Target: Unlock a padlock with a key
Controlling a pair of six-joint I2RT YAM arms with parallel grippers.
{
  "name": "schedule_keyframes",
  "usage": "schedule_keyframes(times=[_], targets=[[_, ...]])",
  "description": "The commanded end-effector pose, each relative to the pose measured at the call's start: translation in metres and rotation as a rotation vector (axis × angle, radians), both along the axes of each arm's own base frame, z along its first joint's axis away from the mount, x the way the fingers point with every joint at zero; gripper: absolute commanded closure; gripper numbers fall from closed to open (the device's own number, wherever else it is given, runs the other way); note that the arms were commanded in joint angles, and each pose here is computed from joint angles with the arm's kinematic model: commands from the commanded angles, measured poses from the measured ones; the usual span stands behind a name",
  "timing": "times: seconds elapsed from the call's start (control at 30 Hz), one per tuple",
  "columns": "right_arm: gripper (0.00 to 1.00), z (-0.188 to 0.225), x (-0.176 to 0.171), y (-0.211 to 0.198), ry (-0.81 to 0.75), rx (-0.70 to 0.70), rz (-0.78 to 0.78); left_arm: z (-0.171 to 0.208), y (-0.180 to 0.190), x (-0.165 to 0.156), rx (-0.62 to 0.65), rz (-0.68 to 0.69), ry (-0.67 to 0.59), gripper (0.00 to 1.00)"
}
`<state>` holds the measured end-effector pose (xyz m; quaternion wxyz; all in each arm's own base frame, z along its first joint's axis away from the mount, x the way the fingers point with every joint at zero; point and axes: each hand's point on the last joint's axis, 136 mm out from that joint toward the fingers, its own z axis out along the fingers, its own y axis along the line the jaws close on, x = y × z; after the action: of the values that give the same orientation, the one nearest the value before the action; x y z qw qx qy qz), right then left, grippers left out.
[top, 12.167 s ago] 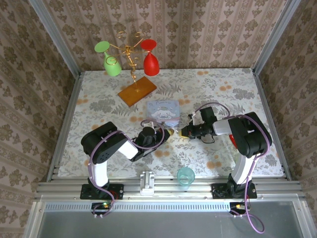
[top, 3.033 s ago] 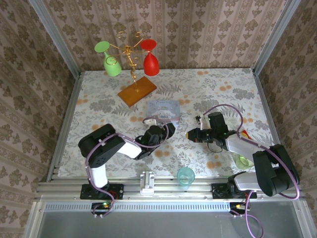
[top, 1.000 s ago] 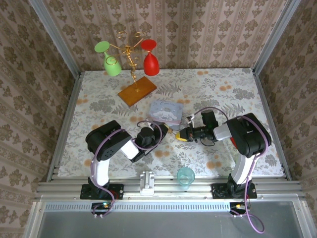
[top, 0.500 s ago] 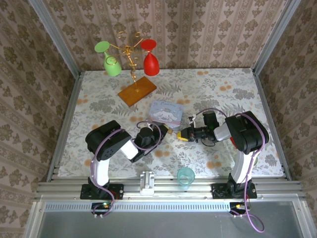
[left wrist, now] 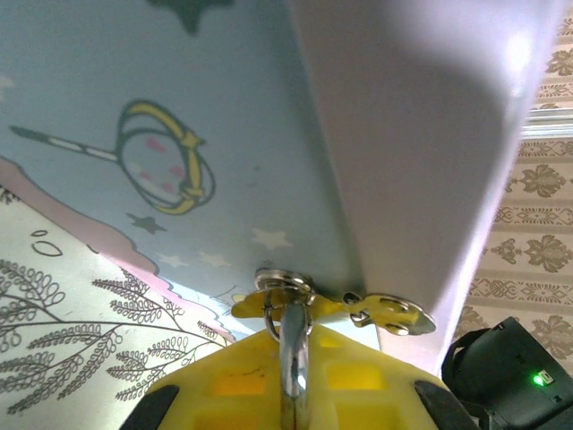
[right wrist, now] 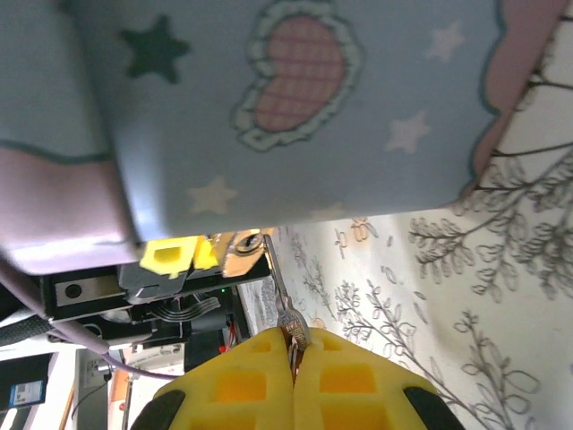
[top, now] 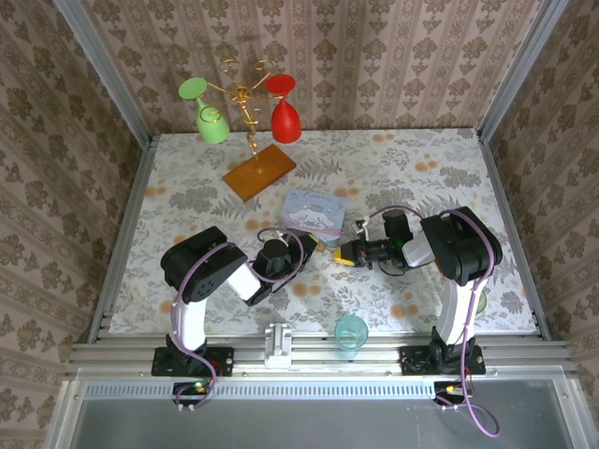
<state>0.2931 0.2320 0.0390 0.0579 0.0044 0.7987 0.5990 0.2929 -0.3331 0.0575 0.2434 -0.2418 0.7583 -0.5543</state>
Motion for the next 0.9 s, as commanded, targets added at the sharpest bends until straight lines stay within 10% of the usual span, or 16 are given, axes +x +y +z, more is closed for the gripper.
schedule_keyframes(times=[0.0,0.87], targets=[[1.0,0.006,-0.005,0.002,-0.007,0.044,0.014,0.02,-0.006,0.003,-0.061,-0.013,-0.033,1.0],[1.0,0.013,0.003,0.017,-0.01,0.079,0.038,0.013,-0.021,-0.004,-0.079,-0.049,0.002,1.0]])
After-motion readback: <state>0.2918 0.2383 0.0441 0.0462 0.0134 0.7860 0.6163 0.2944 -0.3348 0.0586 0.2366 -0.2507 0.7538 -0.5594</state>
